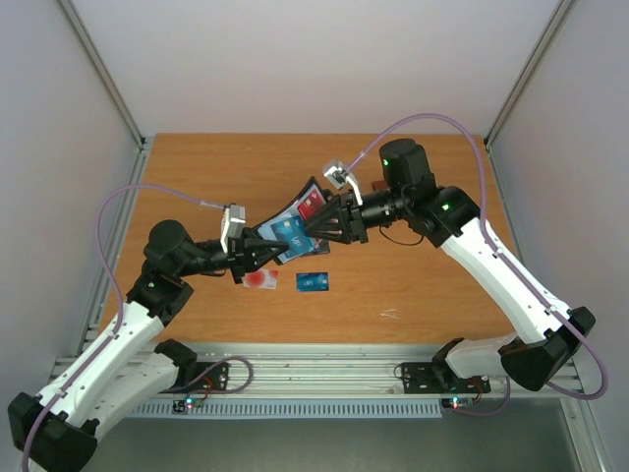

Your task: Take the credit cards out of the card holder

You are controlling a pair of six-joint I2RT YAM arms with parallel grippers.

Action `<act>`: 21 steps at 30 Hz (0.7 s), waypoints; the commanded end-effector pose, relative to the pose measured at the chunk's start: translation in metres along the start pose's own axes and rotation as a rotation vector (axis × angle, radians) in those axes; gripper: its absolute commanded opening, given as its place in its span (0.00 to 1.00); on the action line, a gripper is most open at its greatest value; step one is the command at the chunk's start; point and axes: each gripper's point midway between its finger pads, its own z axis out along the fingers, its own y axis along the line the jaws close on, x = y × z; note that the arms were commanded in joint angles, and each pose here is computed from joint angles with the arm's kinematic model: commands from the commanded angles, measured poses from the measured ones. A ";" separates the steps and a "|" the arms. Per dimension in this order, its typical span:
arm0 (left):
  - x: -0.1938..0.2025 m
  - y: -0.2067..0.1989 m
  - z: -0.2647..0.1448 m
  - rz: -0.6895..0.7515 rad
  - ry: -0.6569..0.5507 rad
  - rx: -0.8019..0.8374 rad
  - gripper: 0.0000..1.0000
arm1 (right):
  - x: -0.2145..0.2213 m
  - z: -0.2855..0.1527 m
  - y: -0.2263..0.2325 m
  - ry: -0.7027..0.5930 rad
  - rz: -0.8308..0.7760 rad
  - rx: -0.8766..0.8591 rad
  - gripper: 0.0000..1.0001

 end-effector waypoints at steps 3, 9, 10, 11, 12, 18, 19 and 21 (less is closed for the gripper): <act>-0.018 -0.014 -0.001 0.097 -0.051 0.043 0.00 | 0.000 0.002 0.020 0.005 -0.039 -0.095 0.25; -0.017 -0.013 -0.001 0.093 -0.049 0.041 0.00 | 0.004 0.017 0.011 0.043 -0.054 -0.043 0.17; -0.017 -0.013 -0.001 0.094 -0.049 0.042 0.00 | 0.004 0.017 0.011 0.041 -0.061 -0.039 0.14; -0.017 -0.014 -0.002 0.095 -0.050 0.041 0.00 | 0.004 0.016 0.012 0.039 -0.068 -0.035 0.09; -0.017 -0.013 -0.002 0.093 -0.049 0.041 0.00 | 0.004 0.015 0.013 0.037 -0.076 -0.031 0.06; -0.016 -0.016 -0.001 0.100 -0.046 0.058 0.00 | 0.006 0.003 0.016 0.029 -0.103 0.007 0.01; -0.016 -0.016 -0.001 0.101 -0.045 0.060 0.00 | 0.007 0.002 0.015 0.032 -0.098 0.010 0.03; -0.015 -0.017 -0.002 0.100 -0.044 0.063 0.00 | 0.008 0.002 0.014 0.041 -0.087 0.012 0.12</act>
